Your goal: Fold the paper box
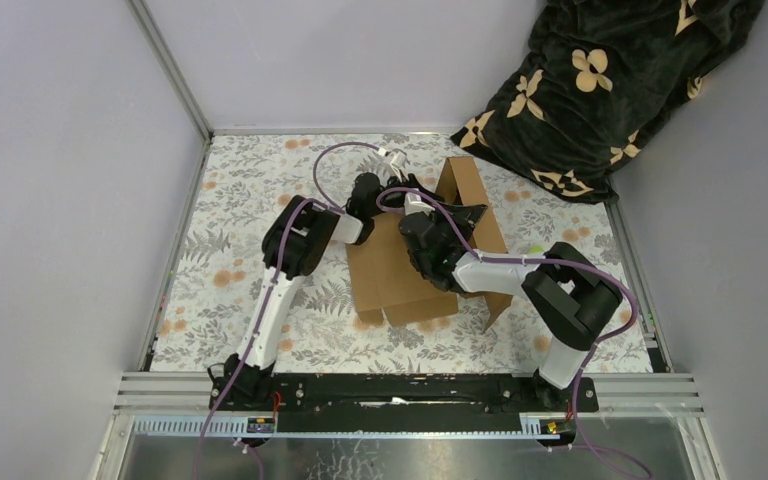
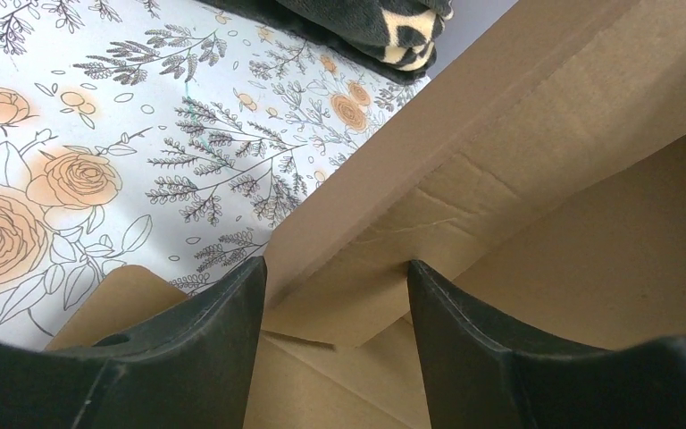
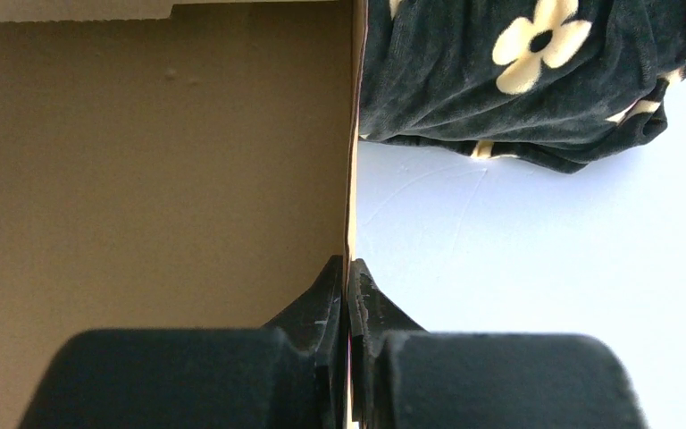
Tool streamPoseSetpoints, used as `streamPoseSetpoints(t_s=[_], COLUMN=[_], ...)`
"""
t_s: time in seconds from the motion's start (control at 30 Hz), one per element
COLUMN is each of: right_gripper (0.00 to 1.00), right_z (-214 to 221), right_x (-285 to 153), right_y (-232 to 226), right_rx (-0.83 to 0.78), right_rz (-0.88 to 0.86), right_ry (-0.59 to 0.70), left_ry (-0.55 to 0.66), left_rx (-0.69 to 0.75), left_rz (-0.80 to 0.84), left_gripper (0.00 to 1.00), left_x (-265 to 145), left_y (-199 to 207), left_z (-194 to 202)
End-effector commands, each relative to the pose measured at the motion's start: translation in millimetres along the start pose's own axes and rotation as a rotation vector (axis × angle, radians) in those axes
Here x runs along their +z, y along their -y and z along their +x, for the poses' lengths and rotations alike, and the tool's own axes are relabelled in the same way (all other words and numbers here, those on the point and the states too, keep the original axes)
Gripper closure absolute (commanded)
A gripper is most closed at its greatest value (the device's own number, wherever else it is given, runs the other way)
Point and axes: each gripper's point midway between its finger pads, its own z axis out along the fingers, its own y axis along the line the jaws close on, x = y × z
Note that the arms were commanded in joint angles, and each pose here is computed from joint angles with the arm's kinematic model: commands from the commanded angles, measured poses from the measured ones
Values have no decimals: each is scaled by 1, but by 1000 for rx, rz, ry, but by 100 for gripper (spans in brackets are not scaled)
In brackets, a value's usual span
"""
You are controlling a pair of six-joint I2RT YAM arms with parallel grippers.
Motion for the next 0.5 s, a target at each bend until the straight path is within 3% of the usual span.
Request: streamPoseSetpoints(t_s=[0.0, 0.2, 0.47], right_gripper=[100, 100, 100], right_z=[-26, -27, -27], right_x=[-7, -7, -7], right_y=[-55, -57, -62], right_rx=[5, 12, 22], right_rz=[-172, -189, -200], right_ry=[175, 176, 168], left_ry=[61, 66, 56], left_rx=[68, 71, 73], left_rz=[22, 49, 35], left_gripper=[34, 37, 66], left_x=[12, 19, 25], left_y=[27, 31, 29], left_z=[-18, -15, -10])
